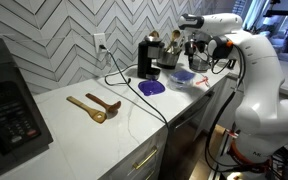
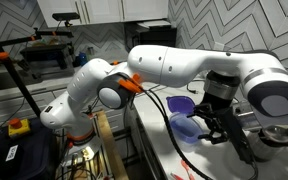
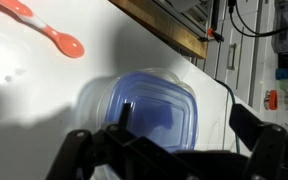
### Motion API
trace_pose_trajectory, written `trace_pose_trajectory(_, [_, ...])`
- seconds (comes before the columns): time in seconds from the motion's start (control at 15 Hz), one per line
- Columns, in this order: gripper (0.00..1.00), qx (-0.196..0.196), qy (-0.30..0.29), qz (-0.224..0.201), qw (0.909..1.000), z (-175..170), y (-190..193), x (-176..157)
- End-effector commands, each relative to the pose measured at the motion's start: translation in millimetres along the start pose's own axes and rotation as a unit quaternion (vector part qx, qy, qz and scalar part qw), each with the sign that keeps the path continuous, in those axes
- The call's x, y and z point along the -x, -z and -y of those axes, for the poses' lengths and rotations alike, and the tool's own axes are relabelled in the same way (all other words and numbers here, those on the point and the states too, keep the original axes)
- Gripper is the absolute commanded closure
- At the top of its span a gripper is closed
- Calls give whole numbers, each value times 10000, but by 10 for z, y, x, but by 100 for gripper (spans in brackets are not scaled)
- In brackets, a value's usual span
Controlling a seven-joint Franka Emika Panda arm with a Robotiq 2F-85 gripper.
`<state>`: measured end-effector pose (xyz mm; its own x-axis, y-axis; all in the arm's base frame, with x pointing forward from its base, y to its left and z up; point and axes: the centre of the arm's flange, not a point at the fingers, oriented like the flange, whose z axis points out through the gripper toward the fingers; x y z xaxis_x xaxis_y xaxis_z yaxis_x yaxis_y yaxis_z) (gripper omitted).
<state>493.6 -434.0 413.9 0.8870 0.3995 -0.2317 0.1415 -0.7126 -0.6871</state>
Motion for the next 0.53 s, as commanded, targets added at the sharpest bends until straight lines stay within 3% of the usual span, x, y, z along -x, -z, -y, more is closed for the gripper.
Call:
trace_pose_trajectory(0.0, [0,115,-138,40,9998,-104,116,-105])
trace_pose_trajectory(0.47, [0,577,-274,-91,9979,-76,127,-104])
